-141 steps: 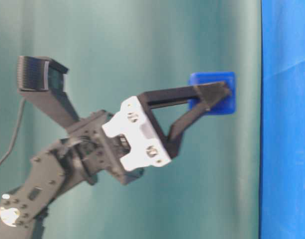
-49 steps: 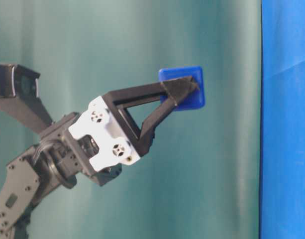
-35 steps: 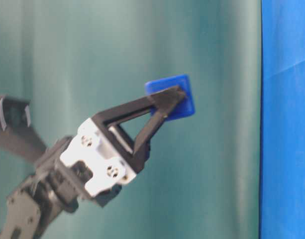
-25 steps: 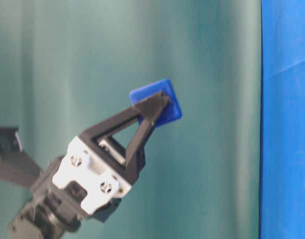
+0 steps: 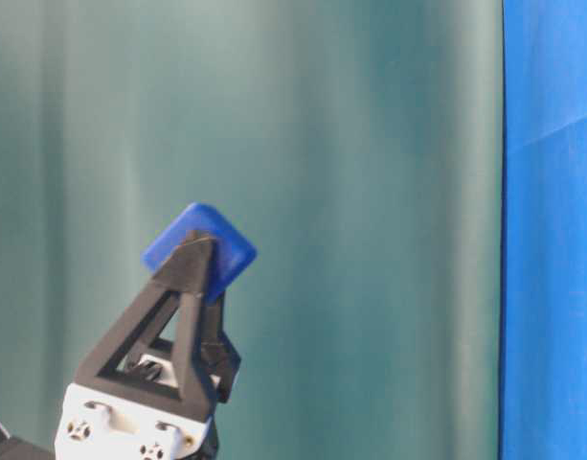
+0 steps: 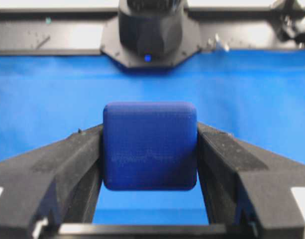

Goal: Handover the blue block to the right arm after grasping it with the left arm, then place it in the designated position.
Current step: 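Lift the blue cube and pull it back toward the left side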

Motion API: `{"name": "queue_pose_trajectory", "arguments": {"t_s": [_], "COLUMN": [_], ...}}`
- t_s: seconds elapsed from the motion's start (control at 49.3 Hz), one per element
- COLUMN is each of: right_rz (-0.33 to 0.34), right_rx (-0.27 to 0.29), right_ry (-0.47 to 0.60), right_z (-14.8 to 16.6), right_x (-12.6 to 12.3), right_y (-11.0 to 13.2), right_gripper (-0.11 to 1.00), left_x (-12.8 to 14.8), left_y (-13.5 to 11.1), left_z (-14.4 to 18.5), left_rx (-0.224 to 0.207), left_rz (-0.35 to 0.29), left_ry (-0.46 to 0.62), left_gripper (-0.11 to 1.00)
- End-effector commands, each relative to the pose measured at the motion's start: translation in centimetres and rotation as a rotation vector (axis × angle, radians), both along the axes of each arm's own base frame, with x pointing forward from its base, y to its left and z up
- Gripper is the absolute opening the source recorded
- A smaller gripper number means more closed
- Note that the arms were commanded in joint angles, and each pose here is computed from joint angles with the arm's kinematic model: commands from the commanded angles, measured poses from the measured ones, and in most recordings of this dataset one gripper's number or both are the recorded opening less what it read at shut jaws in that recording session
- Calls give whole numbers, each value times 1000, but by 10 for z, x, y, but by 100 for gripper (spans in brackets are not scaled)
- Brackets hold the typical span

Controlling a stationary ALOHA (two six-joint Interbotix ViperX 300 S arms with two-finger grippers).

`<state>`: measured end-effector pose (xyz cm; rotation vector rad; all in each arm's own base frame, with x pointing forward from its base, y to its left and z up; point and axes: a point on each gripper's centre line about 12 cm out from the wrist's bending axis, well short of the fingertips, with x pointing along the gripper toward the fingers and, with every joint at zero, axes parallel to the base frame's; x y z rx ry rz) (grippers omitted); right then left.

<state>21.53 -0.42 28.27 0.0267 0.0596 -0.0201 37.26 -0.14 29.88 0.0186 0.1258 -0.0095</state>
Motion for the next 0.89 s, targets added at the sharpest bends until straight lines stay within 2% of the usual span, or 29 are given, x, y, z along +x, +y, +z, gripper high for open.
{"name": "queue_pose_trajectory", "arguments": {"t_s": [0.0, 0.709, 0.811, 0.872], "right_rz": [0, 0, 1, 7], "right_rx": [-2, -2, -22, -58], "right_ry": [-26, -28, -33, -36], "right_z": [11, 12, 14, 16], "right_x": [3, 3, 3, 3], "right_y": [0, 0, 0, 0], "right_gripper": [97, 97, 97, 97], "left_x": [-3, -3, -3, -3], "left_y": [-1, -1, 0, 0], "left_z": [13, 13, 14, 13], "left_rx": [1, -5, -6, -6], "left_rz": [-2, -1, 0, 0], "left_ry": [-49, -49, -52, -51], "left_gripper": [49, 49, 49, 49]}}
